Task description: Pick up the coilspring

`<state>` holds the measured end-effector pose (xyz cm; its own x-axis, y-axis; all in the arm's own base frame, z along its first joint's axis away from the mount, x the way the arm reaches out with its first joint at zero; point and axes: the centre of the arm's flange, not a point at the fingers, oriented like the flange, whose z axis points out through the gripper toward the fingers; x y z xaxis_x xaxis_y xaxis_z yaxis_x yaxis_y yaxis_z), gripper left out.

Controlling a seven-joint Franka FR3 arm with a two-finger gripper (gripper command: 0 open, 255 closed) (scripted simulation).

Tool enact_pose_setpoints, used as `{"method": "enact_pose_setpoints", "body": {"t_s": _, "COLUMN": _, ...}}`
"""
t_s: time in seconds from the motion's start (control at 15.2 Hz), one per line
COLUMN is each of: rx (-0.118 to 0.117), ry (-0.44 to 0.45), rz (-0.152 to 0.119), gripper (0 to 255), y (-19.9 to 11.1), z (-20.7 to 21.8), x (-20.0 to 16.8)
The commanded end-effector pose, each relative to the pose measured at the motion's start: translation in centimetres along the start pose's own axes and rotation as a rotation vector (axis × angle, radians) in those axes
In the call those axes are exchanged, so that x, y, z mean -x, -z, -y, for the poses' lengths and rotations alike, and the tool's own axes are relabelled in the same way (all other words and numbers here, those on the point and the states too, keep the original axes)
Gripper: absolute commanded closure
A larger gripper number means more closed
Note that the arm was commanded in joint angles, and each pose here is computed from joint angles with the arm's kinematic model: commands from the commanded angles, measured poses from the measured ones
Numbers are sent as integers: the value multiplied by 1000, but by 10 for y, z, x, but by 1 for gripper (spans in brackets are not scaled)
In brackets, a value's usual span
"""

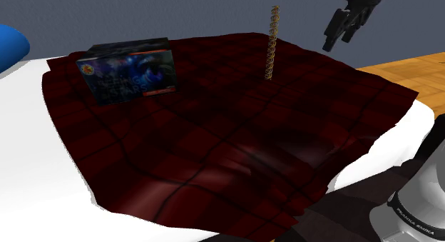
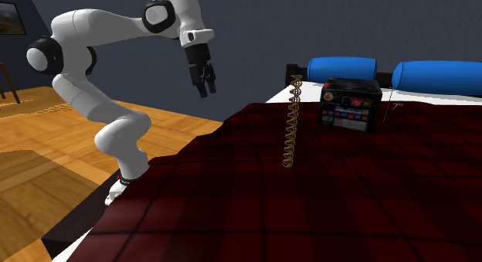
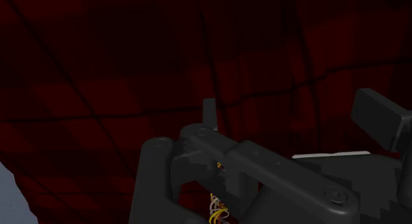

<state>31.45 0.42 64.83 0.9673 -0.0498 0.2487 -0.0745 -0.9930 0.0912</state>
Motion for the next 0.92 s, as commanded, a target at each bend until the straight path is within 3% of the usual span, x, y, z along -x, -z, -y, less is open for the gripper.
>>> {"method": "enact_pose_setpoints", "body": {"t_s": 0.0, "rx": 0, "ry": 0, "rz": 0, "gripper": 0, "y": 0, "z": 0, "x": 0}}
{"method": "enact_pose_setpoints", "body": {"t_s": 0.86, "rx": -117, "ry": 100, "rz": -210, "gripper": 0, "y": -75, "z": -57, "x": -120}}
